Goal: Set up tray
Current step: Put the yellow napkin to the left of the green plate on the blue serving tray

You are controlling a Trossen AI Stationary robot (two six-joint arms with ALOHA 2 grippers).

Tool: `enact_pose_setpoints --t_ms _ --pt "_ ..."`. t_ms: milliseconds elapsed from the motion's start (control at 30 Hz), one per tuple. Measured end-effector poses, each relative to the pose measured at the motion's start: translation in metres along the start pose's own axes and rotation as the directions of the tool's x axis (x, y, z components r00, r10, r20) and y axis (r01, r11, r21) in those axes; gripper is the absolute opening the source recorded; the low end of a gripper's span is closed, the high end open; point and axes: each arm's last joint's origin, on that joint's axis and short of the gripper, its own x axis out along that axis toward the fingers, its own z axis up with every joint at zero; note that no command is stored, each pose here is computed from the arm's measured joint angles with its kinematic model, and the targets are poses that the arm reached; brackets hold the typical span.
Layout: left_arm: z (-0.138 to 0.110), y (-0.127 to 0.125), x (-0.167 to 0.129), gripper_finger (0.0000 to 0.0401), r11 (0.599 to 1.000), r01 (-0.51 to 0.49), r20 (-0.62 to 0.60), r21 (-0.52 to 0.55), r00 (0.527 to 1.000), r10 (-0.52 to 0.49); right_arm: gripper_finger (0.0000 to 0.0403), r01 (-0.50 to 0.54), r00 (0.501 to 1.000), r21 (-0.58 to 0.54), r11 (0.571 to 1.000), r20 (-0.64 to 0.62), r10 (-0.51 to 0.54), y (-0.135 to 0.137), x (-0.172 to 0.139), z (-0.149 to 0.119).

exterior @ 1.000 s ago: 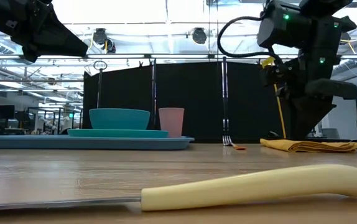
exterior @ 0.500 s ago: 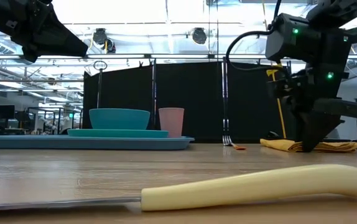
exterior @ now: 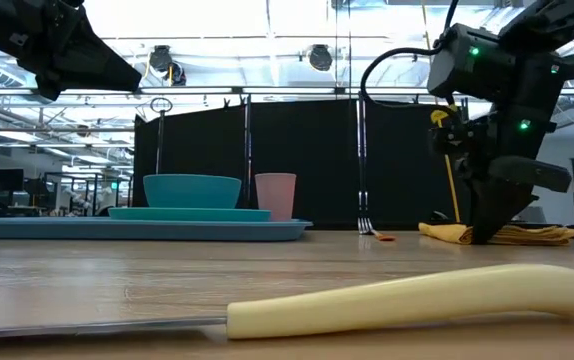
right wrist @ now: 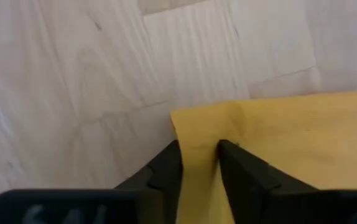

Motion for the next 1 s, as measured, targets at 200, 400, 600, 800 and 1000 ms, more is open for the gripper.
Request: enact_pose_setpoints --t_ms 200,400,600,800,1000 --pt "0.000 0.000 0.000 0.0097 1.000 -0.006 0.004 0.000 1.000 0.006 0.0012 -0.023 1.000 0.026 0.999 0.001 0.023 -0.001 0.003 -0.002" --pt "0.000 0.000 0.000 0.0097 0.998 -0.005 0.004 -0.062 1.000 0.005 0.0007 -0.039 0.998 0.049 0.998 0.052 0.037 0.000 0.001 0.003" --pt "0.000 0.000 0.000 0.0097 0.996 0.001 -0.001 -0.087 1.000 -0.001 0.0004 -0.081 0.985 0.050 0.996 0.158 0.072 0.002 -0.010 0.009" --pt "0.000 0.000 0.000 0.0097 0.996 -0.001 0.000 -0.090 1.000 0.000 0.0003 -0.145 0.965 0.025 0.989 0.225 0.136 0.005 -0.028 0.006" --pt "0.001 0.002 0.004 0.0097 0.996 -0.013 -0.006 -0.094 1.000 0.013 0.0002 -0.174 0.944 0.021 0.985 0.288 0.161 0.008 -0.040 0.005"
